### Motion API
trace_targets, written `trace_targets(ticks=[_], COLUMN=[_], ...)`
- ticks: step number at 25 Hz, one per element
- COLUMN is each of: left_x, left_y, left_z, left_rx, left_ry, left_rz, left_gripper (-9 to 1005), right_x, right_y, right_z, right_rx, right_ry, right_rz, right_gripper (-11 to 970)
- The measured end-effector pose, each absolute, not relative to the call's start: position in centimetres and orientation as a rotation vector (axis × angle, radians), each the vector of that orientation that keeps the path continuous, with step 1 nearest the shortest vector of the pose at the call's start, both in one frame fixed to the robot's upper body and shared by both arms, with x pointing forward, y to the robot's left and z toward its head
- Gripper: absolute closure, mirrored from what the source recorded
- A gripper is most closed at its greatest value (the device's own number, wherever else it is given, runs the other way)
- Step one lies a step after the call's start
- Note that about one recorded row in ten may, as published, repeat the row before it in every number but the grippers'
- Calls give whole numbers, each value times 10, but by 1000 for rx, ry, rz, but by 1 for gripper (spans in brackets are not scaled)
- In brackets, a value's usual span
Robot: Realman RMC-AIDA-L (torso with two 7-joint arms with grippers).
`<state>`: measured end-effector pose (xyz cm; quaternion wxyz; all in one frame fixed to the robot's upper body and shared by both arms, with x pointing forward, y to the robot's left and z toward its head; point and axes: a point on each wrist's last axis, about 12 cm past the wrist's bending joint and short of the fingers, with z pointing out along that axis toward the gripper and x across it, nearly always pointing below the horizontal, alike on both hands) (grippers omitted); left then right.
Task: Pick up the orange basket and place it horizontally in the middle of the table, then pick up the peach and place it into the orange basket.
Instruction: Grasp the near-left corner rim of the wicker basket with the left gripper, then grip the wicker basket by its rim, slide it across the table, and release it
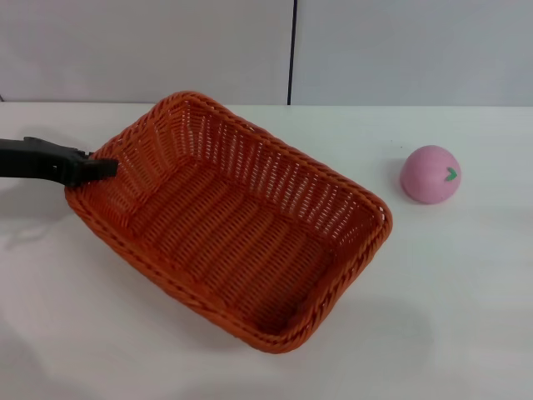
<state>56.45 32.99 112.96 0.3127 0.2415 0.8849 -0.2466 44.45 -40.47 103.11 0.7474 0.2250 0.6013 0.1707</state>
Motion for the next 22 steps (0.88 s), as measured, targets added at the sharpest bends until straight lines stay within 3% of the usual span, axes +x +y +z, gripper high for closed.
trace_targets(ticks=[6,12,22], left_x=[564,557,545], left_y=[330,341,353], left_z=[1133,1150,1146], left_rx=[554,330,108], left_ry=[2347,2288,2311], left_rz=[-712,-935,-1036], left_gripper=[805,803,802], right_x=[446,446,449], right_y=[-404,-404,-404], right_z=[1032,1031,1030], right_rx=[489,491,501], right_ry=[1314,1315,1331], right_rz=[377,377,373], right_gripper=[336,336,336])
